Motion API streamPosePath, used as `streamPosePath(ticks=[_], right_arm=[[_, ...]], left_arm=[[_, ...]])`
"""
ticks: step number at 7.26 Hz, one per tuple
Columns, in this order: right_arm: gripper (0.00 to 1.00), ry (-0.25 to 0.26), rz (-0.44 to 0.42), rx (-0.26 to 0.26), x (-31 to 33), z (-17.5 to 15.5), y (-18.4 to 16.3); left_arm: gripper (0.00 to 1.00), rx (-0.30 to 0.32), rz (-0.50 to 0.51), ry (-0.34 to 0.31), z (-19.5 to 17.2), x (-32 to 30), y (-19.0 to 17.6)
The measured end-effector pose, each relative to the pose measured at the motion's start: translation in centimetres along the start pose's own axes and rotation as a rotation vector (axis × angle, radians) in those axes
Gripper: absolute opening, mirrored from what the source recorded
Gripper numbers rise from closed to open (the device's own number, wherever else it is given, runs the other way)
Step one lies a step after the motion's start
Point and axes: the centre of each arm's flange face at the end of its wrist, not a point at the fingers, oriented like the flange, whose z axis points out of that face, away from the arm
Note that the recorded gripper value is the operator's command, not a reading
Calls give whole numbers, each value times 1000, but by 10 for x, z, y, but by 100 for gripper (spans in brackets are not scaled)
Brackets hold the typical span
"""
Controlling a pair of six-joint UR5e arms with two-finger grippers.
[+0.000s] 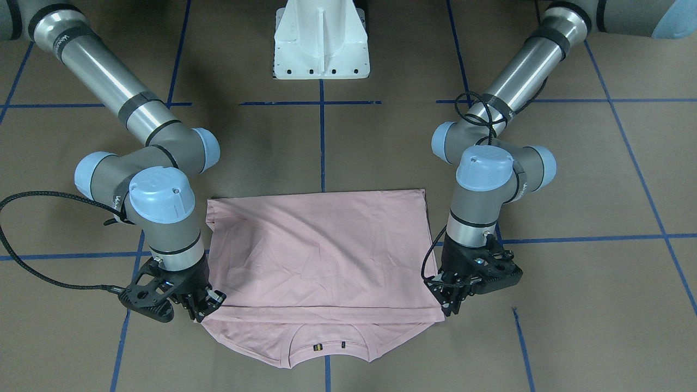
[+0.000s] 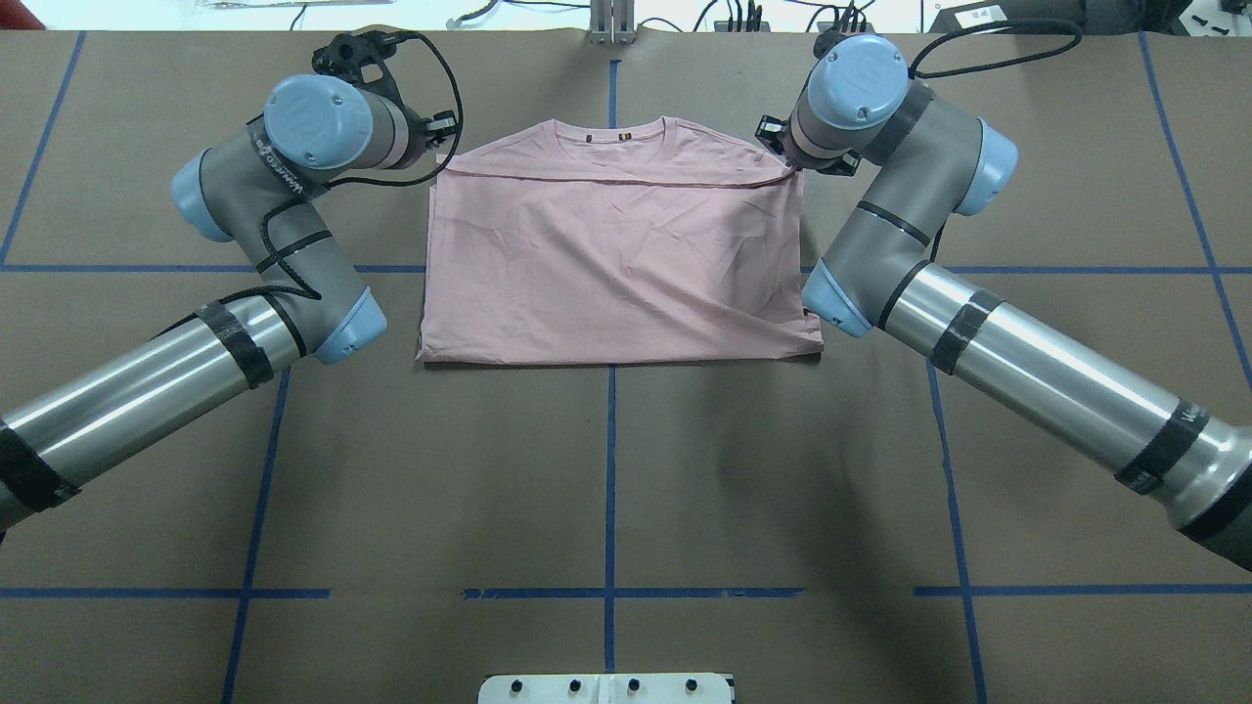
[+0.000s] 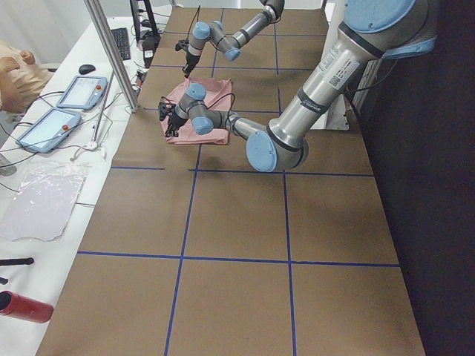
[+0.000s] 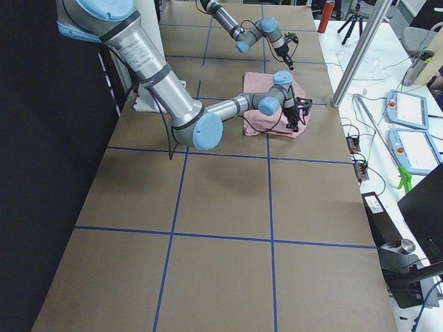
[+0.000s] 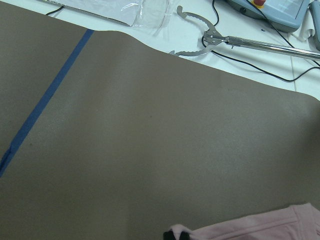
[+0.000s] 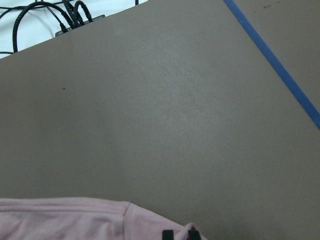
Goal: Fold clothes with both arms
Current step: 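Release the hem at the collar with both grippers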
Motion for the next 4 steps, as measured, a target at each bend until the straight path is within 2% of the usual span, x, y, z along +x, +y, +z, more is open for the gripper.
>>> streamPosePath(ticks=[2, 3, 4], right_arm=[[59, -31, 5, 5, -5, -11, 0], [64, -65, 9, 1, -1, -25, 8], [65, -105, 17, -19, 17, -43, 32]], left_arm=[[39, 13, 0, 69, -10, -14, 2], [42, 13, 0, 109, -26, -26, 5], [43, -12, -1, 146, -45, -37, 11]])
